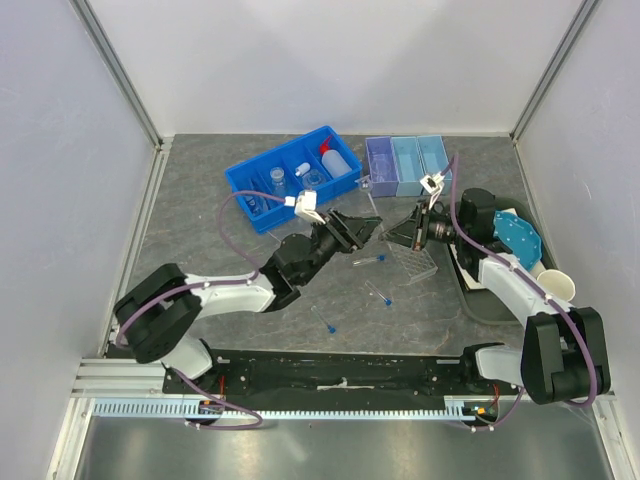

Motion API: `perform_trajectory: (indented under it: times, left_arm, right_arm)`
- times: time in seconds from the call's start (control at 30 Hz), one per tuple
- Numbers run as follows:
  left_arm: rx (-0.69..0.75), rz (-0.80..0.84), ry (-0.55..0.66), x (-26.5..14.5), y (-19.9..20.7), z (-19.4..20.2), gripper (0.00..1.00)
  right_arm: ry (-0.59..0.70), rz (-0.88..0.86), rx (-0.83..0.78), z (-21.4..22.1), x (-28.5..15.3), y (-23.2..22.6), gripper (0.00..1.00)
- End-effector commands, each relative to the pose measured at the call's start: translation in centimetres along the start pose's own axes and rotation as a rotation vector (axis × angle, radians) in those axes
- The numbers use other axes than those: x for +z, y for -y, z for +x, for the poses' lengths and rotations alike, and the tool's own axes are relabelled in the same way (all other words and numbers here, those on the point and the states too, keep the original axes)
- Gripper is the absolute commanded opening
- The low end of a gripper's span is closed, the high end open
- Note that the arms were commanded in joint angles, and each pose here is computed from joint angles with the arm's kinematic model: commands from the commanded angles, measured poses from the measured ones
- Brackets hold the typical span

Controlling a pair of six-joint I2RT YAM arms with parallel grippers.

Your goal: Organize the chemistry lab equipment

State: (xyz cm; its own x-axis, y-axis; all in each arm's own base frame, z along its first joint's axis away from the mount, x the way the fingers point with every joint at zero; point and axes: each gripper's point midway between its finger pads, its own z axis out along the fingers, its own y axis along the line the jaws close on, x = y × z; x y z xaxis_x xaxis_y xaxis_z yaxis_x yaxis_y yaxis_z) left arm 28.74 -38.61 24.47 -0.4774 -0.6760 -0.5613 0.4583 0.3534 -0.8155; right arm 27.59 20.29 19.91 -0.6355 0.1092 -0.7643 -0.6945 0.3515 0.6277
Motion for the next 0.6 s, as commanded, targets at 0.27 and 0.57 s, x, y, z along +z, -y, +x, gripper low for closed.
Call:
perform_trajectory:
  times: [0.27, 0.57]
  left_arm:
    - [0.486, -0.104, -0.243, -8.5, -1.6, -6.2, 0.78]
    - [0.965, -0.341, -0.445, -16.9, -5.1, -11.1, 0.86]
  right_arm:
    - [0.087, 0.283, -0.161, -4.3, -4.0, 5.0, 0.06]
    - [0.013, 0.543, -0.134, -8.2, -4.5, 11.9, 0.07]
